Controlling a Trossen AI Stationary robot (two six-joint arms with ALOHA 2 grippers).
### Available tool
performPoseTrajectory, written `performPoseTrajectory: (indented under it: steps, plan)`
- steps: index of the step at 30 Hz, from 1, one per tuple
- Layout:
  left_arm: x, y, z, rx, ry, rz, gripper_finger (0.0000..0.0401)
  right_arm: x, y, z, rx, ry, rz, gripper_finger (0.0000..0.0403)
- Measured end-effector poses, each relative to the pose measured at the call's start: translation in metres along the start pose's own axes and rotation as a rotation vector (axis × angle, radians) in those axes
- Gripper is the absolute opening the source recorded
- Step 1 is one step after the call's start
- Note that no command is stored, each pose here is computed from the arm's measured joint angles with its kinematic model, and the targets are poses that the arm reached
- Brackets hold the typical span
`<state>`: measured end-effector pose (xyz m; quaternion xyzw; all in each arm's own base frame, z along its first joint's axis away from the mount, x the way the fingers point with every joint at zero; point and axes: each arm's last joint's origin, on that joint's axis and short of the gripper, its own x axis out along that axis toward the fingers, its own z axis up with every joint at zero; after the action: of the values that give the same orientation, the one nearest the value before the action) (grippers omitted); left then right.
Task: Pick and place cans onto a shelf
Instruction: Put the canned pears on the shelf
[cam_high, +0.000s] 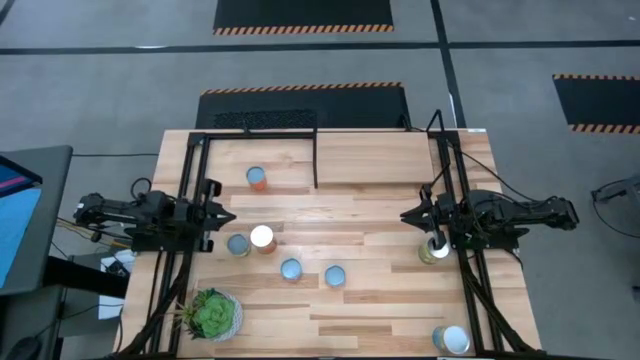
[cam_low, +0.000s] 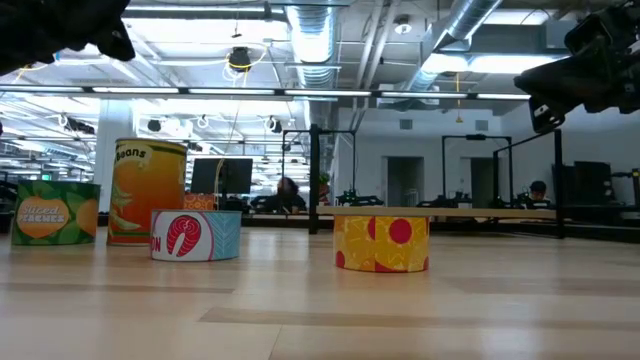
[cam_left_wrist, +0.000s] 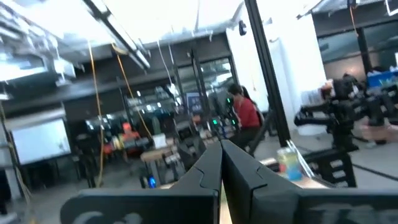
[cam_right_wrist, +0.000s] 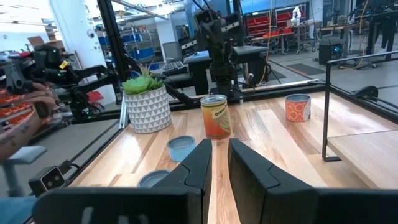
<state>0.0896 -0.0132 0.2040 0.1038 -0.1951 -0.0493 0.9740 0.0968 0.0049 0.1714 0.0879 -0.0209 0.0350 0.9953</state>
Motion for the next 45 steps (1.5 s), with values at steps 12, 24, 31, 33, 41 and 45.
performPoseTrajectory:
  steps: [12, 24, 31, 33, 41, 45]
  plan:
    - [0.000, 0.001, 0.000, -0.240, 0.001, 0.038, 0.0000, 0.000, -0.003, 0.000, -0.002, 0.001, -0.107, 0.0079]
    - [-0.001, 0.013, -0.004, -0.165, 0.085, 0.475, 0.0000, -0.001, -0.005, 0.006, -0.219, -0.055, -0.214, 0.0079]
    - [0.009, 0.012, 0.003, -0.129, -0.014, 0.378, 0.0000, -0.003, -0.003, 0.020, -0.221, -0.202, -0.204, 0.0079]
    - [0.013, 0.011, 0.003, -0.103, -0.016, 0.363, 0.0000, -0.003, -0.003, 0.021, -0.222, -0.213, -0.203, 0.0079]
    - [0.050, 0.021, 0.017, -0.042, 0.110, 0.404, 0.0000, -0.003, -0.003, 0.021, -0.221, -0.217, -0.200, 0.0079]
    - [0.077, 0.030, 0.020, 0.033, 0.275, 0.403, 0.0000, -0.003, -0.002, 0.021, -0.218, -0.217, -0.196, 0.0079]
